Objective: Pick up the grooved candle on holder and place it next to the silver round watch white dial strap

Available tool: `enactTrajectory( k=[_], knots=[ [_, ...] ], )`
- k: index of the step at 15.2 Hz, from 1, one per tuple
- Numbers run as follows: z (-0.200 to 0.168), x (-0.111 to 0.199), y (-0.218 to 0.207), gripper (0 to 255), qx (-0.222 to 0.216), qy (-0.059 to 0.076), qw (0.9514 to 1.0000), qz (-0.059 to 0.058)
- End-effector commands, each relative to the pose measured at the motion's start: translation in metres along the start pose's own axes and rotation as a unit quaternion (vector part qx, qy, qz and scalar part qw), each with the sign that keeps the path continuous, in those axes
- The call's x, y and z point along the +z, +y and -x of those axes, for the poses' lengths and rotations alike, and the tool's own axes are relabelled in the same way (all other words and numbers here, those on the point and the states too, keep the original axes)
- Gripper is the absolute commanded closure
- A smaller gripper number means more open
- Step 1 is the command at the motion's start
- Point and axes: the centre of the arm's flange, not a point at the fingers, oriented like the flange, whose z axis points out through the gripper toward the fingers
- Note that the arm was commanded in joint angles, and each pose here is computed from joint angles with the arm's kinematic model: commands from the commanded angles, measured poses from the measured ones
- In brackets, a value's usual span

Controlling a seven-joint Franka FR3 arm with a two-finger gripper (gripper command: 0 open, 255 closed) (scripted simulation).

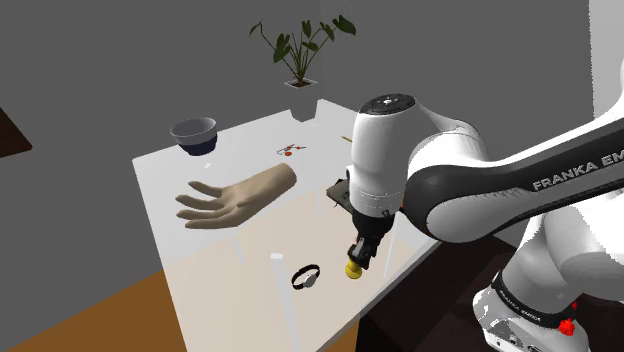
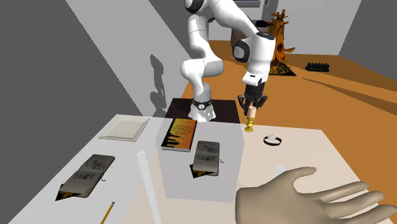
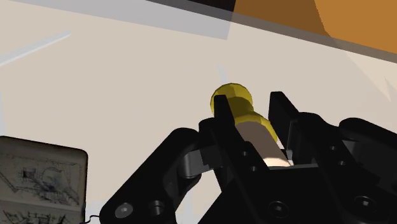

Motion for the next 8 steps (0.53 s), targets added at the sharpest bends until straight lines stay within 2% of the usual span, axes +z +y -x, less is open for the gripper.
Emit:
enactTrajectory(
  k=[1,7,8],
  knots=[
    [0.0002,0.0031,-0.0001,255,0.0,0.0,1.0,0.0],
    [0.0002,0.0031,-0.0001,255,0.0,0.0,1.0,0.0],
    [0.0002,0.0031,-0.0001,0,0.0,0.0,1.0,0.0]
  ],
)
